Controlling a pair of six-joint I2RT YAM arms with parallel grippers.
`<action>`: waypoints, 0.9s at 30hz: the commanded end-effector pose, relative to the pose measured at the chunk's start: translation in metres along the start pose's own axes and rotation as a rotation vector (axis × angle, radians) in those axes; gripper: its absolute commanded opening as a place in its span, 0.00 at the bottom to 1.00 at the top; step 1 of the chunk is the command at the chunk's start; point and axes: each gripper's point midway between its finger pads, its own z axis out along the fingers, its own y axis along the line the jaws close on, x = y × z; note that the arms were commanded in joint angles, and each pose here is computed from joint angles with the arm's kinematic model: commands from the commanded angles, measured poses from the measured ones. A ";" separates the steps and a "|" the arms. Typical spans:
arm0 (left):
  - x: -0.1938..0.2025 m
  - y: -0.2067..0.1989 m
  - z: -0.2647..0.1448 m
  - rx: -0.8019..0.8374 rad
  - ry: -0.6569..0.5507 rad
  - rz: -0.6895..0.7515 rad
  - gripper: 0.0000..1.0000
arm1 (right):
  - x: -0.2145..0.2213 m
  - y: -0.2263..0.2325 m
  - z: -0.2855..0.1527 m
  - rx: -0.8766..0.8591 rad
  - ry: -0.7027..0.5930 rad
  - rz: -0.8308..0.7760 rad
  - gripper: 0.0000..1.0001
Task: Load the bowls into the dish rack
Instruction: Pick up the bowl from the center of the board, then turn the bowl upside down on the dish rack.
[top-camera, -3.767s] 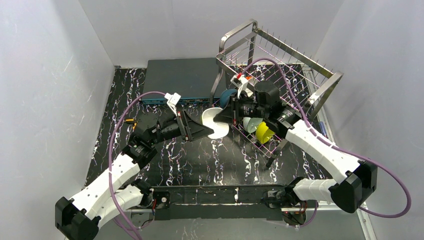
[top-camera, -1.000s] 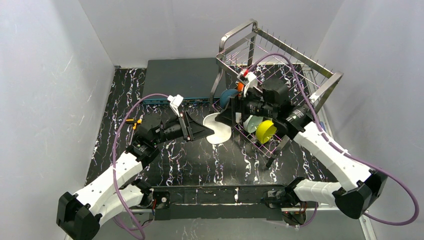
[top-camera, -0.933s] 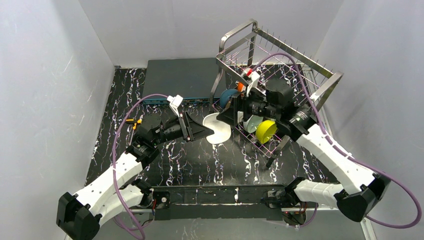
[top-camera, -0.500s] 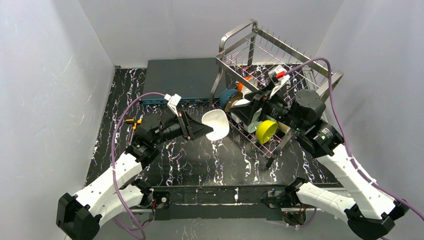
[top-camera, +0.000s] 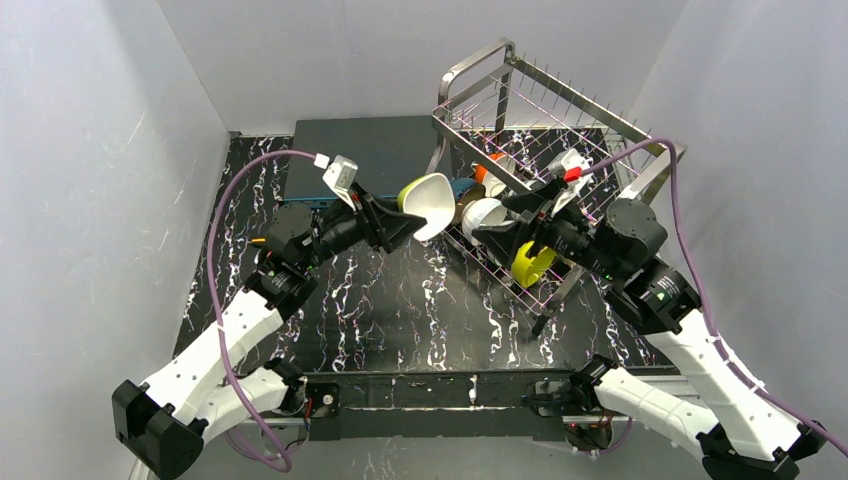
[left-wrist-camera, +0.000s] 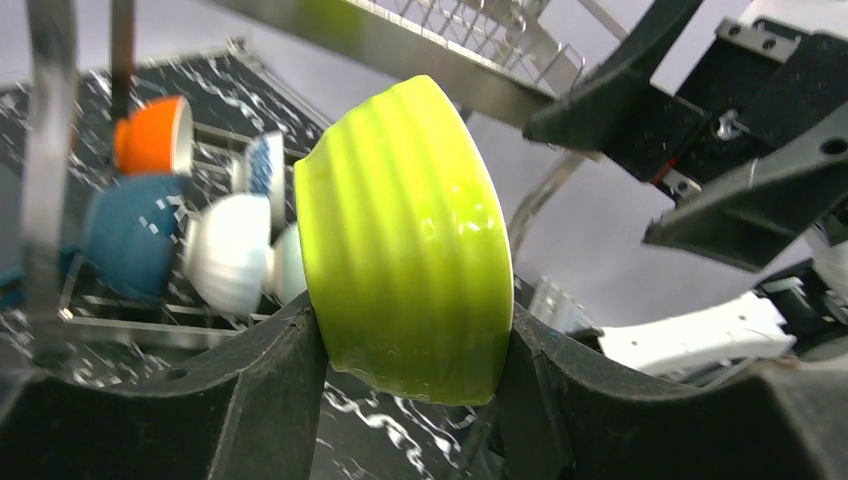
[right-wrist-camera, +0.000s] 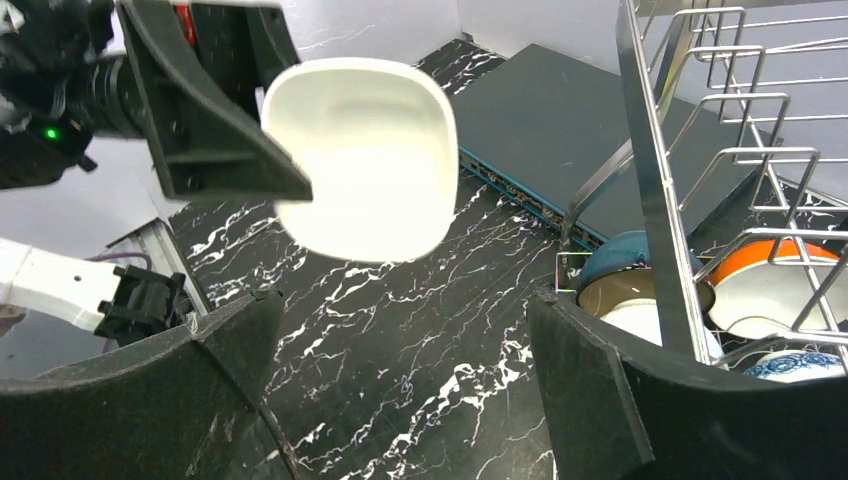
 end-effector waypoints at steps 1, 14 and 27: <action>-0.048 -0.002 0.009 -0.026 -0.102 0.249 0.00 | 0.004 0.004 -0.009 -0.028 -0.001 -0.054 0.99; -0.123 -0.016 0.043 -0.002 -0.123 0.768 0.00 | 0.048 0.035 -0.015 -0.289 0.116 -0.179 0.99; -0.173 0.017 0.092 -0.131 -0.028 1.067 0.00 | 0.080 0.032 -0.010 -0.336 0.204 -0.202 0.98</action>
